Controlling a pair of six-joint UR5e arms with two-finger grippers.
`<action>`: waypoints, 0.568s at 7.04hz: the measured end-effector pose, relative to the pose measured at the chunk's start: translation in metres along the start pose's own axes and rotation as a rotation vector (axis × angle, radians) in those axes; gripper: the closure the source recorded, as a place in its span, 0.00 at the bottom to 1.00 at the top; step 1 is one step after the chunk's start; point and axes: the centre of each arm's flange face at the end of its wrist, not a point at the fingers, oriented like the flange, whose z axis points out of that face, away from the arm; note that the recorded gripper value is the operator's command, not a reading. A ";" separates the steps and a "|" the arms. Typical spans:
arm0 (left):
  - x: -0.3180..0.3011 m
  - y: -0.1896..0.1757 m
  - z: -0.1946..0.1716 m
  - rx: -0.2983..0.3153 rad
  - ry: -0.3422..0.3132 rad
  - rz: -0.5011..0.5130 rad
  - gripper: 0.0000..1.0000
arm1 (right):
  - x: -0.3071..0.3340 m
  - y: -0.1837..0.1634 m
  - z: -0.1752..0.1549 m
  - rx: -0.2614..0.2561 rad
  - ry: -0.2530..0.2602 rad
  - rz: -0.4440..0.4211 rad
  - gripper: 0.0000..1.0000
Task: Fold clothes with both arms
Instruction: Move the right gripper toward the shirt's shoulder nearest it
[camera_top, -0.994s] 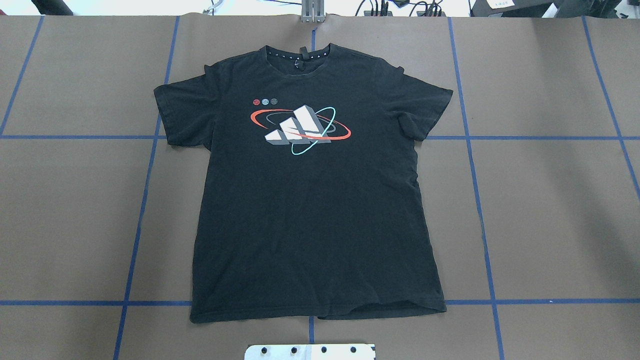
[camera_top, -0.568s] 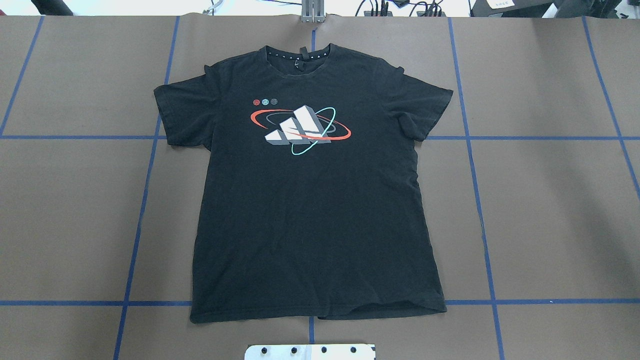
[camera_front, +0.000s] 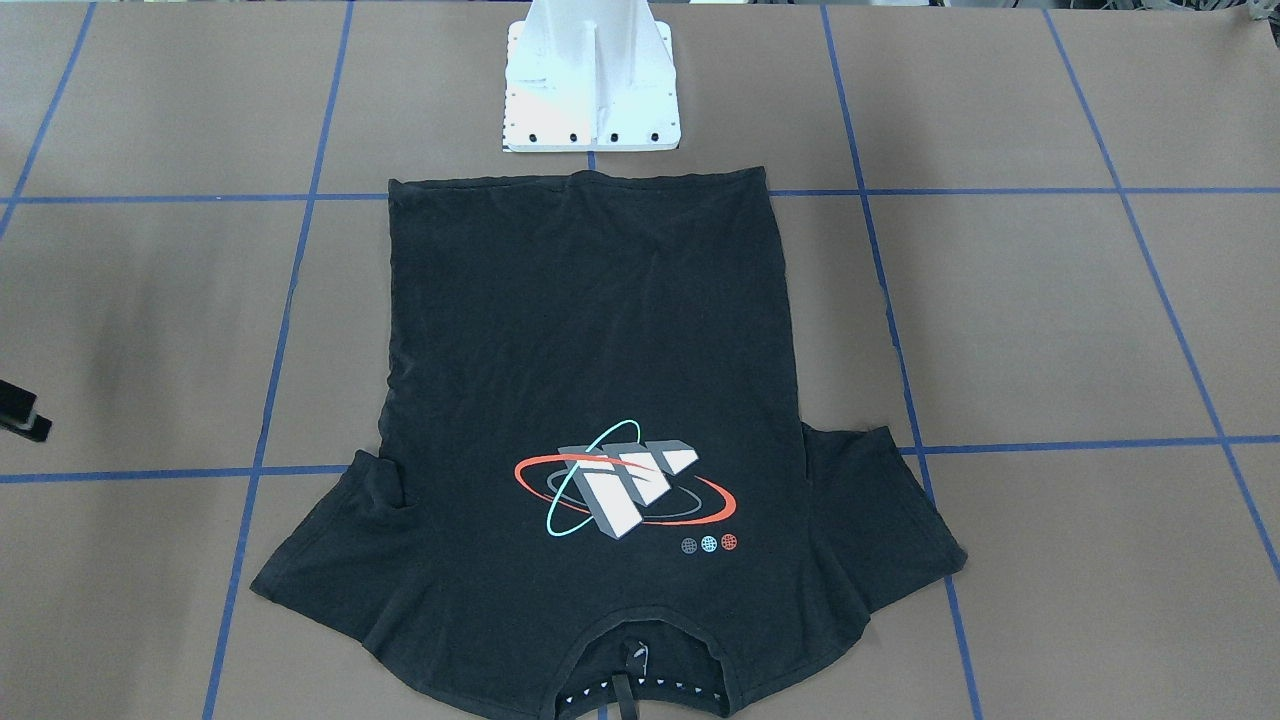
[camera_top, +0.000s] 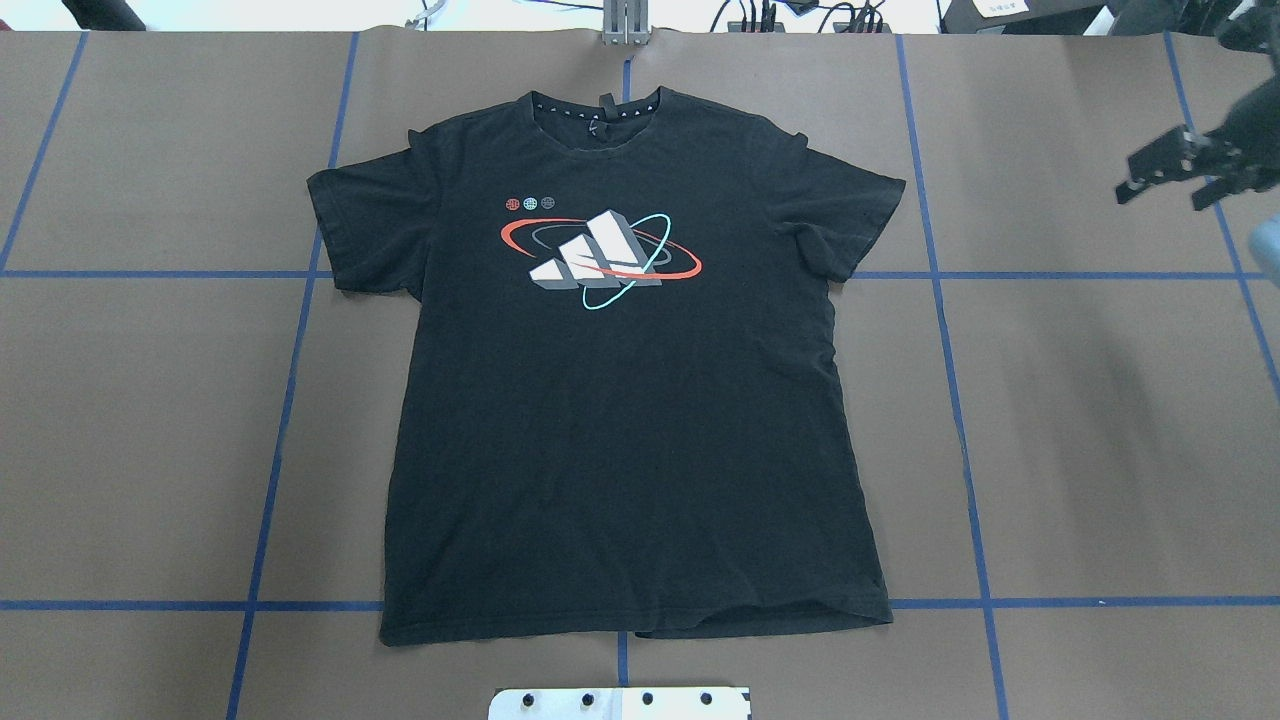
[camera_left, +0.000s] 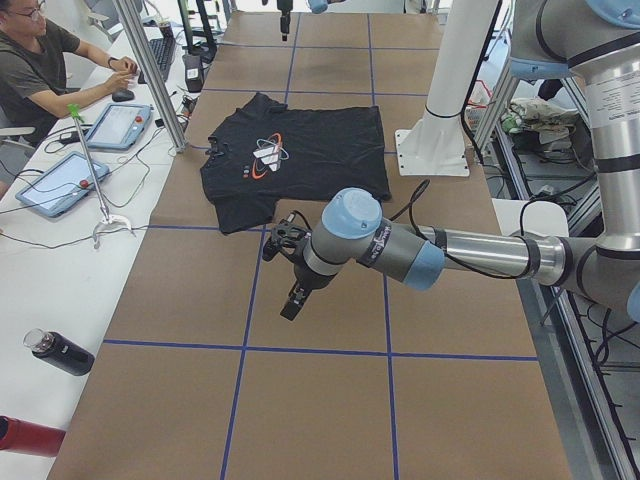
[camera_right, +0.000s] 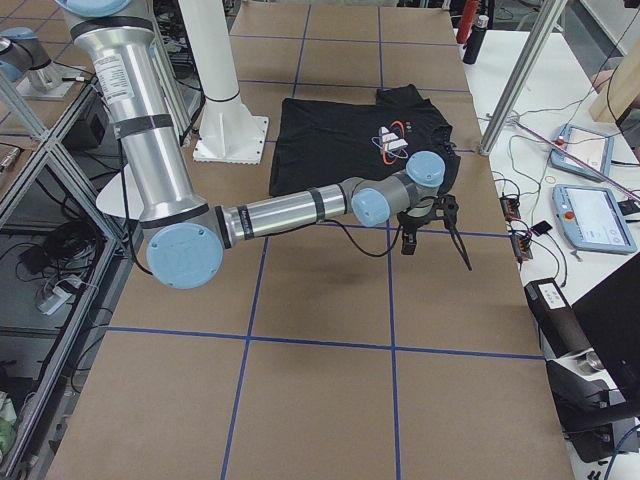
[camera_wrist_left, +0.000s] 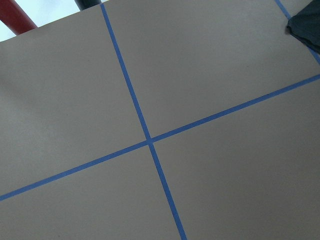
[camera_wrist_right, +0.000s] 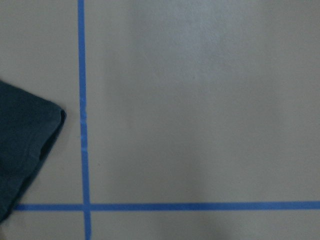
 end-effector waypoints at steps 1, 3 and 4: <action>0.001 -0.001 -0.001 0.003 0.000 0.002 0.00 | -0.038 -0.013 0.028 0.059 -0.016 0.093 0.06; 0.002 -0.001 -0.002 0.006 -0.001 0.005 0.00 | -0.102 -0.024 0.082 0.174 -0.042 0.254 0.11; 0.002 -0.001 -0.002 0.007 -0.001 0.006 0.00 | -0.119 -0.027 0.105 0.212 -0.046 0.273 0.23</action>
